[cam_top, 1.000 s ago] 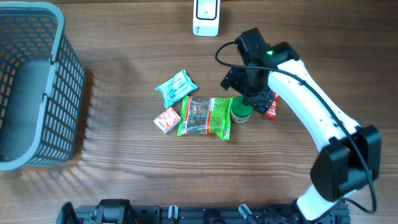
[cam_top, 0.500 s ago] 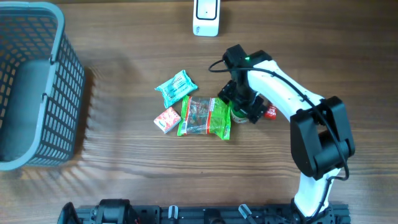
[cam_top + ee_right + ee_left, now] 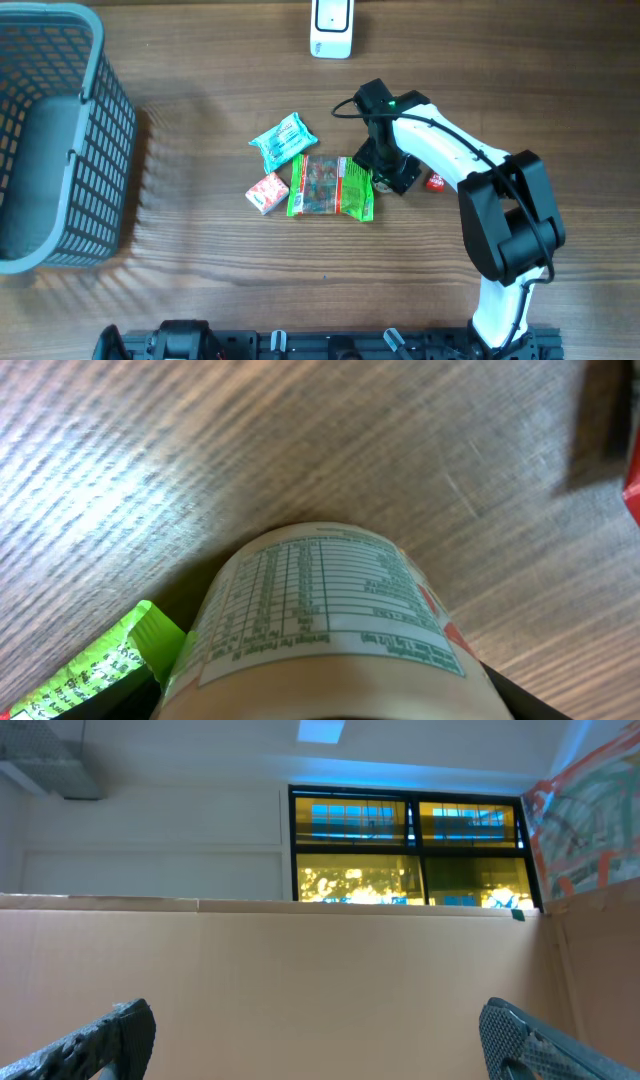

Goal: Scan the item barcode
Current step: 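Reach the right gripper down over the green-capped jar and grasp it, then lift the jar with the right gripper and swing it rightward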

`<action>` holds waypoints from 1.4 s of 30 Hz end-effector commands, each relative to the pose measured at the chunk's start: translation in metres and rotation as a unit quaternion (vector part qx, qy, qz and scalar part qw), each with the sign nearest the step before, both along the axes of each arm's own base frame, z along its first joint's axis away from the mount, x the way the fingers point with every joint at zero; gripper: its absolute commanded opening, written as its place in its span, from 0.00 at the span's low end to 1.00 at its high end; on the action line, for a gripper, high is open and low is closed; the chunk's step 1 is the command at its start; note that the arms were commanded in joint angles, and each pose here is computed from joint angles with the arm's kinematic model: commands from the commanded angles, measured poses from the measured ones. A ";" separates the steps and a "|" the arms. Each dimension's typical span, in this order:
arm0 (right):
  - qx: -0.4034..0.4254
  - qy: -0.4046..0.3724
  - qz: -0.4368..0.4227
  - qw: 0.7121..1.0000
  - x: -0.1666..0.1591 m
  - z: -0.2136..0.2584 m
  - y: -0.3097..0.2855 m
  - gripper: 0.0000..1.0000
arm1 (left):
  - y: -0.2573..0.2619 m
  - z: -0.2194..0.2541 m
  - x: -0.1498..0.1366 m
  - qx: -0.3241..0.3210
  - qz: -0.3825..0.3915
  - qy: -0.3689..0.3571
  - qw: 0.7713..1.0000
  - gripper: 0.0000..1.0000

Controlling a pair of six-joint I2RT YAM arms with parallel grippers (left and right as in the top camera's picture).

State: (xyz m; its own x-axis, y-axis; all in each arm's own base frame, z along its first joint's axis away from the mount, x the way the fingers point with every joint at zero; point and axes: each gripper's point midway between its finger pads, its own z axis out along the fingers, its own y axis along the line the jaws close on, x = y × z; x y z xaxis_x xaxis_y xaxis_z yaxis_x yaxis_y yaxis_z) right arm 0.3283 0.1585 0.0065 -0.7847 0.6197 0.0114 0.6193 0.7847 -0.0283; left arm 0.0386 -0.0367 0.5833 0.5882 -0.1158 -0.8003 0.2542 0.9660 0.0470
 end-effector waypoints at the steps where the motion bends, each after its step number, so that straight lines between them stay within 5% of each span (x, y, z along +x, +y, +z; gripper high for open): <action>1: -0.009 0.003 0.035 0.999 0.006 -0.009 -0.008 0.77 | -0.002 -0.001 0.002 0.001 -0.004 0.004 1.000 1.00; 5: 0.002 -0.022 0.046 0.999 0.034 0.013 -0.016 0.94 | -0.002 -0.002 0.003 0.001 -0.004 0.006 1.000 1.00; 13: 0.029 0.021 0.042 0.998 0.018 0.017 -0.016 0.95 | -0.002 -0.003 0.003 0.001 -0.004 0.008 1.000 1.00; 15: 0.036 0.042 0.040 0.998 0.008 0.017 -0.015 0.94 | -0.002 -0.003 0.003 0.001 -0.004 0.008 1.000 1.00; 19: 0.017 0.033 0.046 0.998 0.008 0.009 -0.018 0.73 | -0.002 -0.003 0.003 0.002 -0.004 0.008 1.000 1.00; 27: 0.020 -0.020 0.054 0.998 0.047 0.017 -0.048 0.70 | -0.002 -0.003 0.003 0.001 -0.004 0.008 1.000 1.00; 30: 0.017 -0.023 0.035 0.999 0.055 0.017 -0.072 0.76 | -0.002 -0.003 0.003 0.001 -0.004 0.009 1.000 1.00; 34: 0.019 -0.009 0.025 0.999 0.051 0.017 -0.085 1.00 | -0.002 -0.003 0.004 0.002 -0.004 0.009 1.000 1.00; 42: 0.050 0.036 -0.005 0.998 0.029 0.019 -0.068 0.99 | -0.002 -0.004 0.004 0.002 -0.004 0.011 1.000 1.00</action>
